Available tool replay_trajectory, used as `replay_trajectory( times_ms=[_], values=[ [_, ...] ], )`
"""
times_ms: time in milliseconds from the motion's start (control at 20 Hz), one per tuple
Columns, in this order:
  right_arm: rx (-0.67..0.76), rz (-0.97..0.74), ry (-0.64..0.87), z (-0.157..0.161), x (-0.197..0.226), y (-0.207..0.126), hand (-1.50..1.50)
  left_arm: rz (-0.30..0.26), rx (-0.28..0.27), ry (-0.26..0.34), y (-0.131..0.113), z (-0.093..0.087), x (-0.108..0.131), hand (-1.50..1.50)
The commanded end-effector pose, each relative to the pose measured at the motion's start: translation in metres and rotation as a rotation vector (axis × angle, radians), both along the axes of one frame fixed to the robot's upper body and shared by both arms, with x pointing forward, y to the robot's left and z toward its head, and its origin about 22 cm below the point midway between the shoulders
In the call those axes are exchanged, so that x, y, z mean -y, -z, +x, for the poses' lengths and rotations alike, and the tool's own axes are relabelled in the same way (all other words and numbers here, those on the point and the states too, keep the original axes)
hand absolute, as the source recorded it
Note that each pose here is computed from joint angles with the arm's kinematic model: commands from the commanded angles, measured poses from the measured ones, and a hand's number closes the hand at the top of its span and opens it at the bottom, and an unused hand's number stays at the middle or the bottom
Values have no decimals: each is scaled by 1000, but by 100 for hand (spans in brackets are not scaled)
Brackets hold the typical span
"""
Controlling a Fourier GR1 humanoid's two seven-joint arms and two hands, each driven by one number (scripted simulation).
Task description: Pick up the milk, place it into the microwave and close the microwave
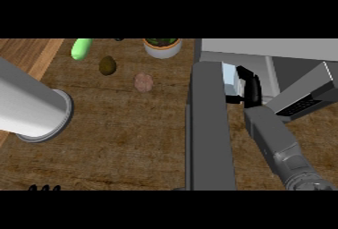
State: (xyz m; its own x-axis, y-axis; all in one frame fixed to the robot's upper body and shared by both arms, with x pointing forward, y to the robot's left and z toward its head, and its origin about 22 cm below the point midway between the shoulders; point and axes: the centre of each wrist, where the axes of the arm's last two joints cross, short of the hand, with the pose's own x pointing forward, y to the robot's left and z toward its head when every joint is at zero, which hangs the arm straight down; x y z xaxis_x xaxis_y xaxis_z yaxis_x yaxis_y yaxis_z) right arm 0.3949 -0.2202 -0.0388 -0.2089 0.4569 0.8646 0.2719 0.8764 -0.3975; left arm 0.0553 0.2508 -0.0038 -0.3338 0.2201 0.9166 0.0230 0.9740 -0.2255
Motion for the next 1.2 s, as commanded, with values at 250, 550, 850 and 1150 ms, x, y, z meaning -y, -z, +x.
replay_trajectory(
  times_ms=[250,550,850,1150],
  values=[
    [93,-137,65,11,11,-16,150,-5,7,-3,10,1,-5,-150],
    [194,-31,90,26,15,-41,150,-18,2,22,7,0,-1,-150],
    [240,-212,223,28,10,-43,150,3,2,43,5,8,-6,-150],
    [256,-236,317,34,13,-54,150,9,-8,46,10,10,-14,-150]
  ],
)
